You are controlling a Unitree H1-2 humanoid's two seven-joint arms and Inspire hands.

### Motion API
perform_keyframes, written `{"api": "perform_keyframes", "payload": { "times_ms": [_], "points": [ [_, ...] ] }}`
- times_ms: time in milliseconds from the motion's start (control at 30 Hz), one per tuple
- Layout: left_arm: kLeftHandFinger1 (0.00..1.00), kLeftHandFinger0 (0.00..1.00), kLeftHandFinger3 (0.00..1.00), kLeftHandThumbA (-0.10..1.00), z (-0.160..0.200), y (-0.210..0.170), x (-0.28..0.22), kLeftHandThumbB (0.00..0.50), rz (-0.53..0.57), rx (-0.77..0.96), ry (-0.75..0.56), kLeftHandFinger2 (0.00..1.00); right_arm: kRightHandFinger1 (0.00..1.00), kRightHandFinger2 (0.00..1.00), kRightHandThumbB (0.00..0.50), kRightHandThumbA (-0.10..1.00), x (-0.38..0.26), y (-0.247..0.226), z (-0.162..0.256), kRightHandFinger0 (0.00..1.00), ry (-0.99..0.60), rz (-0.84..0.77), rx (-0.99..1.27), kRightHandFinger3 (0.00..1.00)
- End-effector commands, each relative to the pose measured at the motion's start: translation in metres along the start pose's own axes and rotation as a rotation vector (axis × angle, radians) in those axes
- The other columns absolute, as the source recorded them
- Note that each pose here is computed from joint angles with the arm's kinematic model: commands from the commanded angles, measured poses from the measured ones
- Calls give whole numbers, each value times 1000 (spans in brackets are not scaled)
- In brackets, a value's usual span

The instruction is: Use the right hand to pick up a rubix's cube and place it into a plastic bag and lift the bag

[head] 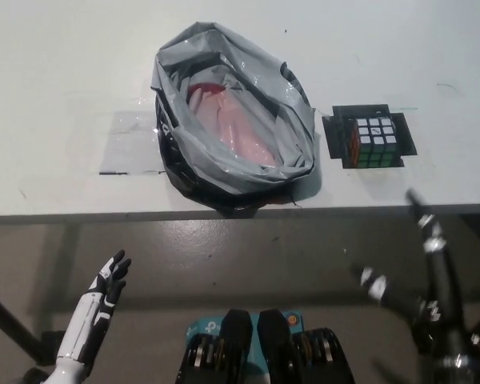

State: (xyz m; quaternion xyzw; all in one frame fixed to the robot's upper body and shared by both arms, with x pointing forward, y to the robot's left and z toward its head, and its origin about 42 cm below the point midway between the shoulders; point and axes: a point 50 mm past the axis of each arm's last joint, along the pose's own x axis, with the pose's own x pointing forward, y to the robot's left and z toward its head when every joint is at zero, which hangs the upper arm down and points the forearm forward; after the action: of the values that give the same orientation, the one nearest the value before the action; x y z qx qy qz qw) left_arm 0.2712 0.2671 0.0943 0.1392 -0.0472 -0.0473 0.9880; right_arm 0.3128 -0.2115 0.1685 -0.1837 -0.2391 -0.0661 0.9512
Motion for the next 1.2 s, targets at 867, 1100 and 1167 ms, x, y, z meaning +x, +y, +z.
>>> {"api": "perform_keyframes", "payload": {
  "times_ms": [867,1100,1167],
  "points": [
    [1000,1000,1000,1000,6,-3,-8,285,34,-11,-72,1000,1000,1000,387,895,207,51,8,1000,81,-230,-20,1000],
    [1000,1000,1000,1000,6,-1,-5,299,42,-5,-79,1000,1000,1000,393,921,220,51,-8,1000,149,-251,-23,1000],
    [1000,1000,1000,1000,7,-1,-6,304,44,-11,-79,1000,1000,1000,393,921,219,51,-14,1000,166,-248,-30,1000]
  ]
}}
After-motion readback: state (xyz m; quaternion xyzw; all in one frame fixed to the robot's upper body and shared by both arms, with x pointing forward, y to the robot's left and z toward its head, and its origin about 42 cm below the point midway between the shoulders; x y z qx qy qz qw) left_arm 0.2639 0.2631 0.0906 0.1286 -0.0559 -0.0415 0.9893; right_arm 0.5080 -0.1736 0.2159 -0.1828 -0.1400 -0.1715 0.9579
